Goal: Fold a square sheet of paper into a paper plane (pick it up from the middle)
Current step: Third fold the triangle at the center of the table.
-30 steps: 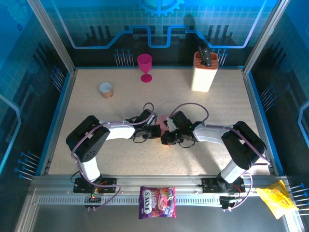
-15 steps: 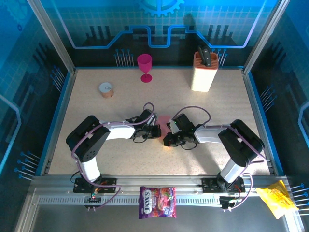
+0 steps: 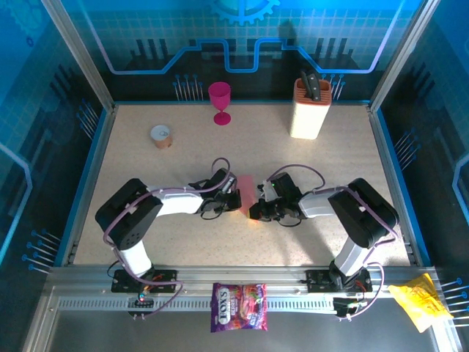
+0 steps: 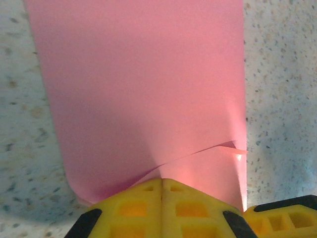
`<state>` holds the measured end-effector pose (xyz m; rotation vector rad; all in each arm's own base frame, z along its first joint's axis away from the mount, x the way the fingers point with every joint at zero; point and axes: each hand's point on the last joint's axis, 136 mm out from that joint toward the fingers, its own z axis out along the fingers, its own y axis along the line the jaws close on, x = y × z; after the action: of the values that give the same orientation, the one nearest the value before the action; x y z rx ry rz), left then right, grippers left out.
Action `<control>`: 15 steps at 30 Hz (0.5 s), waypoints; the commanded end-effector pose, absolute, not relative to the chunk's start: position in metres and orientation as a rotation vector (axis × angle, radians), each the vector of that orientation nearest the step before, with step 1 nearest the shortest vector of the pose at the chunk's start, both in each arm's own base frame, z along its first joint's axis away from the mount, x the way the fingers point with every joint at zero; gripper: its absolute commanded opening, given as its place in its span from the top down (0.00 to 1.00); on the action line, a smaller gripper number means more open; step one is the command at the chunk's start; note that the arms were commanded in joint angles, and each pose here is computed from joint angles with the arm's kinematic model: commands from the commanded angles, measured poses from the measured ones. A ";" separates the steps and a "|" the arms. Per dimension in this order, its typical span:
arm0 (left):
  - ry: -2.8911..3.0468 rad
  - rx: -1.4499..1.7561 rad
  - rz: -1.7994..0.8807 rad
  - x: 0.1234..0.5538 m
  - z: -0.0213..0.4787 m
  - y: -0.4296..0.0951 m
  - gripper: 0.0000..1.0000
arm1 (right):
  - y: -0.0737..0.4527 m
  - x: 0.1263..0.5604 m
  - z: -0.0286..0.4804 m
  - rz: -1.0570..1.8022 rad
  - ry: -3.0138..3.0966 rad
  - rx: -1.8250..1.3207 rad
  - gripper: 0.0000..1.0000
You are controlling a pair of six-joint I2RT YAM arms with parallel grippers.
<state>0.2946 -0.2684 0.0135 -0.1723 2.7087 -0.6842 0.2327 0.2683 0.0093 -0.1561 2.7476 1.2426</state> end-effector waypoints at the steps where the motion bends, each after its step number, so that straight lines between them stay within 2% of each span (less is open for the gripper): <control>1: 2.784 -0.346 -0.289 0.282 -0.017 -0.195 1.00 | 0.218 0.195 -0.054 0.964 3.031 0.065 1.00; 8: 2.640 -0.253 -0.478 0.293 0.035 -0.219 0.99 | 0.216 0.192 -0.058 0.950 3.044 0.072 1.00; 15: 2.612 -0.114 -0.736 0.275 0.060 -0.275 1.00 | 0.214 0.188 -0.061 0.937 3.060 0.074 1.00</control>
<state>0.2836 -0.2536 0.0519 -0.1615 2.6118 -0.6371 0.2332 0.2690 0.0095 -0.1372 2.7328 1.2958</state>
